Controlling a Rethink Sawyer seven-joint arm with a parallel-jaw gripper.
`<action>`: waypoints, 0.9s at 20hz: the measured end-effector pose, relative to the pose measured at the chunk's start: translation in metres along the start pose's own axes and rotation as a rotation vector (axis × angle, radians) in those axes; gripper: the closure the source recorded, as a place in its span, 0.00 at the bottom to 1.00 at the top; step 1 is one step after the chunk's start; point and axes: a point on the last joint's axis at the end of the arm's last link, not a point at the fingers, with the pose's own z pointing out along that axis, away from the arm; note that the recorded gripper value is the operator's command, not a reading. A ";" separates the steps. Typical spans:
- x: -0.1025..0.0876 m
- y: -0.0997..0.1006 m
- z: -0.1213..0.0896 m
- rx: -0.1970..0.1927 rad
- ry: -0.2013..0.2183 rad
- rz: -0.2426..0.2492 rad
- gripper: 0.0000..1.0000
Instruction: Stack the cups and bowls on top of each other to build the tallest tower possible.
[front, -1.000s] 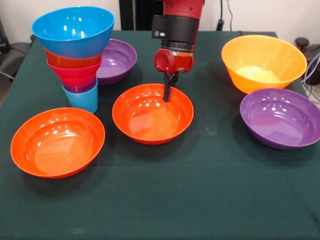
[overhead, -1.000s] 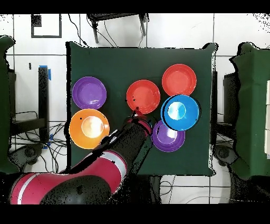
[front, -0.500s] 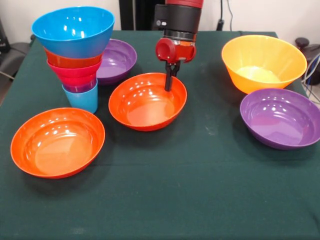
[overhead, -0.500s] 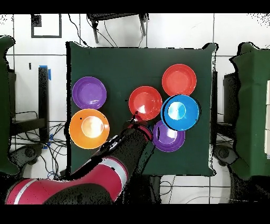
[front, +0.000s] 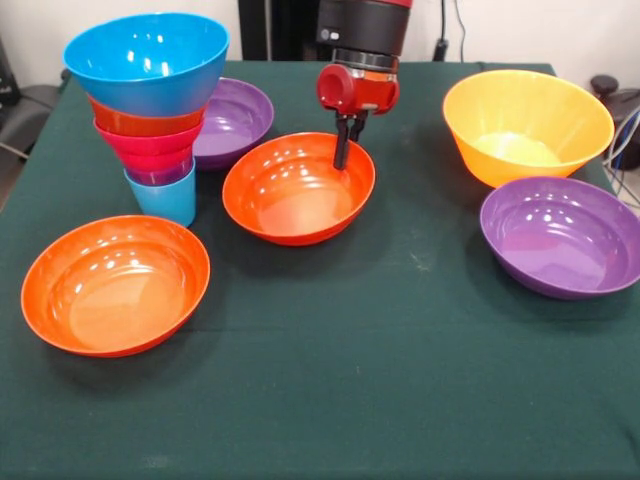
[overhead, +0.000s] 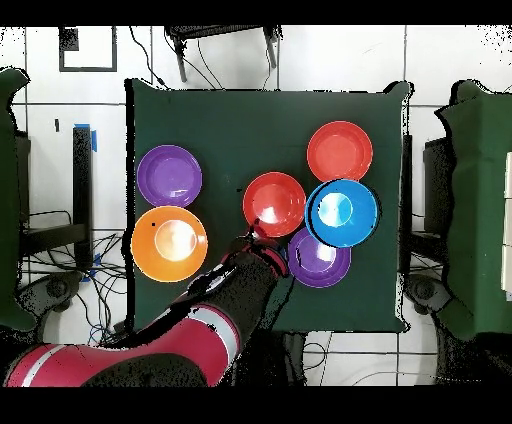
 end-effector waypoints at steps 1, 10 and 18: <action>0.001 0.002 0.000 -0.002 0.002 0.003 1.00; 0.004 0.016 -0.002 -0.022 0.015 0.037 1.00; -0.001 0.019 -0.002 -0.020 -0.016 0.066 1.00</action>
